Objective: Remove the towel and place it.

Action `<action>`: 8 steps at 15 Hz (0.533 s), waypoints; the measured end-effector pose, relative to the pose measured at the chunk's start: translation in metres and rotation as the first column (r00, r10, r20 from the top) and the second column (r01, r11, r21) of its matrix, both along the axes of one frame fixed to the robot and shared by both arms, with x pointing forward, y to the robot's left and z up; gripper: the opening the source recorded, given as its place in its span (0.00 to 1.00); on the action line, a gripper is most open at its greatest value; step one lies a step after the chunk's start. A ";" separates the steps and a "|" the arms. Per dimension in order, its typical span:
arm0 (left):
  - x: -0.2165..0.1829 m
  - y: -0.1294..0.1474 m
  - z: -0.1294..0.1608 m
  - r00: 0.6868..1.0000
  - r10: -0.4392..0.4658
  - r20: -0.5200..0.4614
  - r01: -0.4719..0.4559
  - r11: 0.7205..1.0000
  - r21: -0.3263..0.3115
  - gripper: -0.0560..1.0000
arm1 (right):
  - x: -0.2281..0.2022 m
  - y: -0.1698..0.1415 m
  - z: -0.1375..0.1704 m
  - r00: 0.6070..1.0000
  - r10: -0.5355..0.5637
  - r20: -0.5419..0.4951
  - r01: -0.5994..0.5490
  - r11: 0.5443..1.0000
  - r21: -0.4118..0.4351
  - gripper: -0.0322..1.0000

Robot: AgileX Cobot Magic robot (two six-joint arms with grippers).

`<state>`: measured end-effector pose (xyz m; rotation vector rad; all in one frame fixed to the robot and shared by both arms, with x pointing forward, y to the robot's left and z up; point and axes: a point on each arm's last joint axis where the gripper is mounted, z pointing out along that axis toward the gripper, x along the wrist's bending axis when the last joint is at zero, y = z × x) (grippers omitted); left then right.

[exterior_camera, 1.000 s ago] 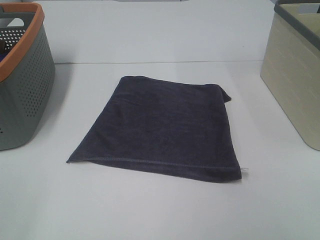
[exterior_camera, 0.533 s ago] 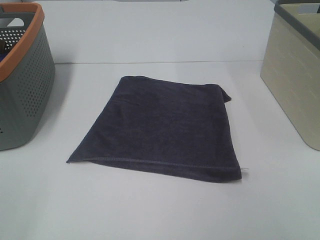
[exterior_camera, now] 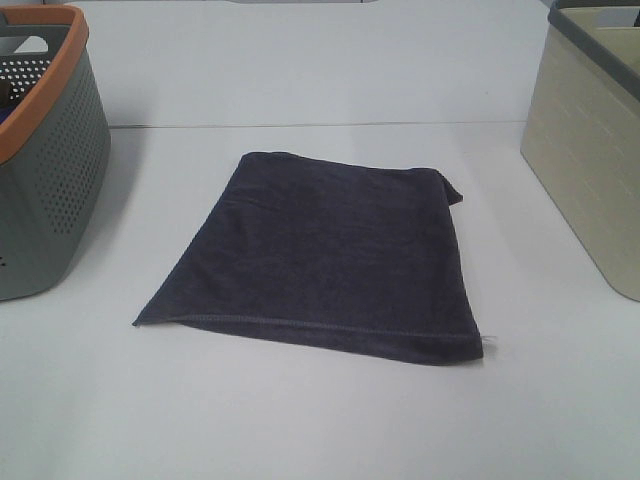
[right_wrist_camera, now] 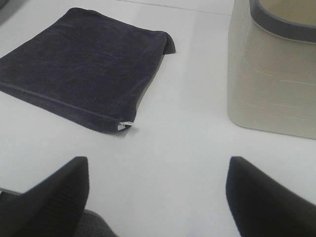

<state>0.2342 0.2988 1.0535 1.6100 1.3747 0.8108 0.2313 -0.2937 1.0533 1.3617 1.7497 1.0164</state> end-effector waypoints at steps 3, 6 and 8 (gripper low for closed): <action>0.000 0.000 0.000 1.000 0.000 0.000 0.000 1.000 0.000 0.77 | 0.000 0.000 0.000 1.000 0.000 0.000 0.000 1.000 0.000 0.77; 0.000 0.000 0.000 0.999 0.035 0.000 -0.035 0.999 0.000 0.77 | 0.000 0.000 0.000 1.000 0.000 0.000 0.000 1.000 0.000 0.77; 0.000 0.000 0.000 0.994 0.107 0.000 -0.107 0.994 0.000 0.77 | 0.000 0.000 0.000 1.000 0.000 0.000 0.000 1.000 0.000 0.77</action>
